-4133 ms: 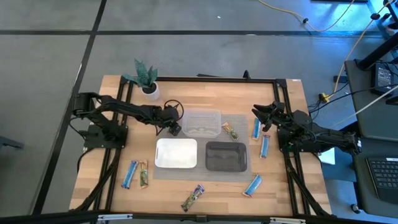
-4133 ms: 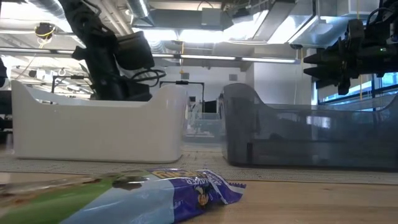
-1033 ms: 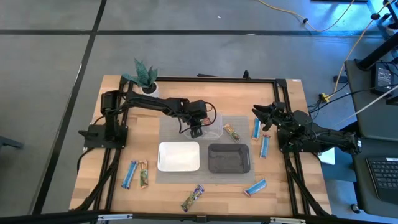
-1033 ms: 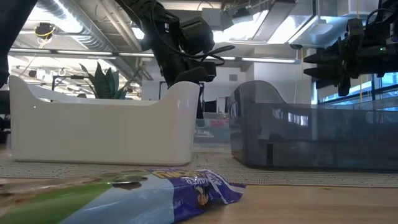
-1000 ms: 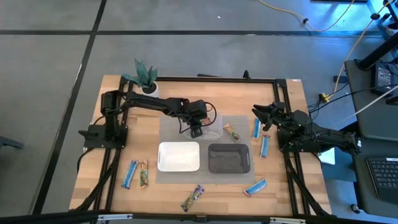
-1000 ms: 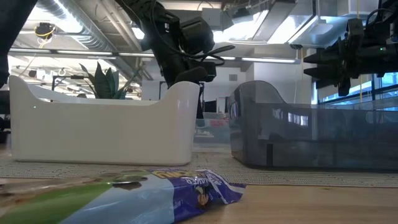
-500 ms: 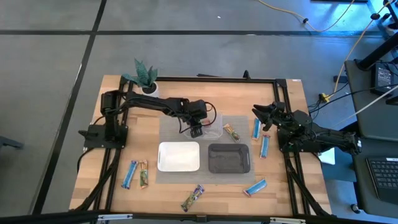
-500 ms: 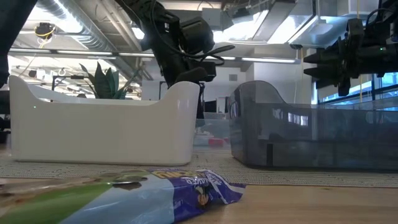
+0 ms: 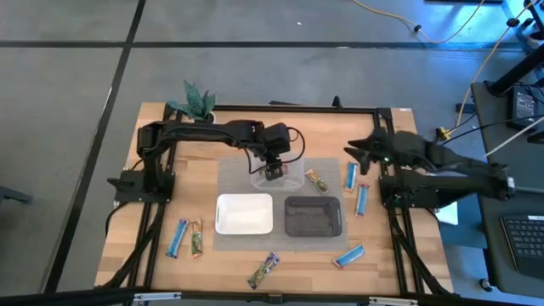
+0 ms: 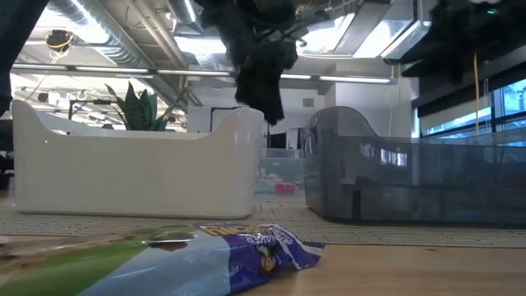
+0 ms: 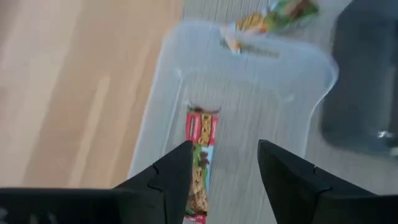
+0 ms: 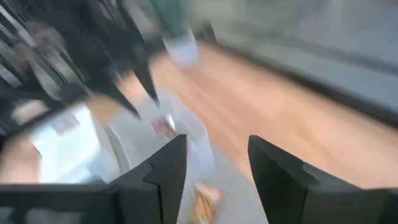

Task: Pick and place Granola Bars by type
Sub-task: Put the top left yellow granola bar into the transparent black bin

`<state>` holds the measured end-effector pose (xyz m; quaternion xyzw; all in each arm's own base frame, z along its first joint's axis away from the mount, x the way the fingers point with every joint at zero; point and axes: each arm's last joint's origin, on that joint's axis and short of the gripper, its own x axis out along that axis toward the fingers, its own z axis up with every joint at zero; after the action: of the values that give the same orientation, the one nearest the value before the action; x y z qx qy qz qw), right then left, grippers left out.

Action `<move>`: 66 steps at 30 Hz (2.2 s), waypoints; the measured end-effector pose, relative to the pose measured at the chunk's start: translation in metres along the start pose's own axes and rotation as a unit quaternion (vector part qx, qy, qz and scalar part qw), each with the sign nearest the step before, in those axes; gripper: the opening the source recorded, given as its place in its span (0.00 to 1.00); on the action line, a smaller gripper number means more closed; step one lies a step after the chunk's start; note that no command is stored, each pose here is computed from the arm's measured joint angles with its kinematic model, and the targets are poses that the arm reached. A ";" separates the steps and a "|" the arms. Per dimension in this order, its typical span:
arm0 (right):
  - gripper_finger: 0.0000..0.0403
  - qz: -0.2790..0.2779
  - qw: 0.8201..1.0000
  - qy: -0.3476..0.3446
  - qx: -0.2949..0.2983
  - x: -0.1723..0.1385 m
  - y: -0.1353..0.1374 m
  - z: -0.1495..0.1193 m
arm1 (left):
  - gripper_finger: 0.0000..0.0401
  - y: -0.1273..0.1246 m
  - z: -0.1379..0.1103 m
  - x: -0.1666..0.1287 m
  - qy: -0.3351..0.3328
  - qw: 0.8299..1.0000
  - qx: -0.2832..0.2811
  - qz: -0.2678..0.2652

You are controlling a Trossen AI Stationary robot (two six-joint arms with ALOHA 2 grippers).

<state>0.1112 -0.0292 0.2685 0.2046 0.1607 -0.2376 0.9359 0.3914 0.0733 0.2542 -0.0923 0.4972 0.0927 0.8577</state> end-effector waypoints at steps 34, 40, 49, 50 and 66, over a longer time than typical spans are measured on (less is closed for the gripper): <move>0.78 -0.104 0.906 0.411 -0.016 0.168 0.035 -0.037 | 0.43 0.009 -0.143 -0.139 -0.401 0.911 -0.063 -0.068; 0.78 -0.100 0.897 0.429 -0.033 0.178 0.042 -0.054 | 0.43 0.010 -0.150 -0.130 -0.392 0.914 -0.075 -0.070; 0.76 -0.109 0.882 0.456 -0.051 0.190 0.046 -0.075 | 0.43 0.010 -0.150 -0.129 -0.390 0.915 -0.077 -0.067; 0.74 -0.108 0.881 0.458 -0.051 0.191 0.046 -0.076 | 0.43 0.010 -0.150 -0.129 -0.390 0.915 -0.077 -0.066; 0.40 -0.097 0.877 0.469 -0.042 0.191 0.046 -0.078 | 0.43 0.011 -0.150 -0.129 -0.392 0.915 -0.083 -0.054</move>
<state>0.2785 -0.0284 0.1391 0.2364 0.6098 -0.1963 0.7305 0.2001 0.0377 0.2924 -0.1455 0.1056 0.1160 0.9769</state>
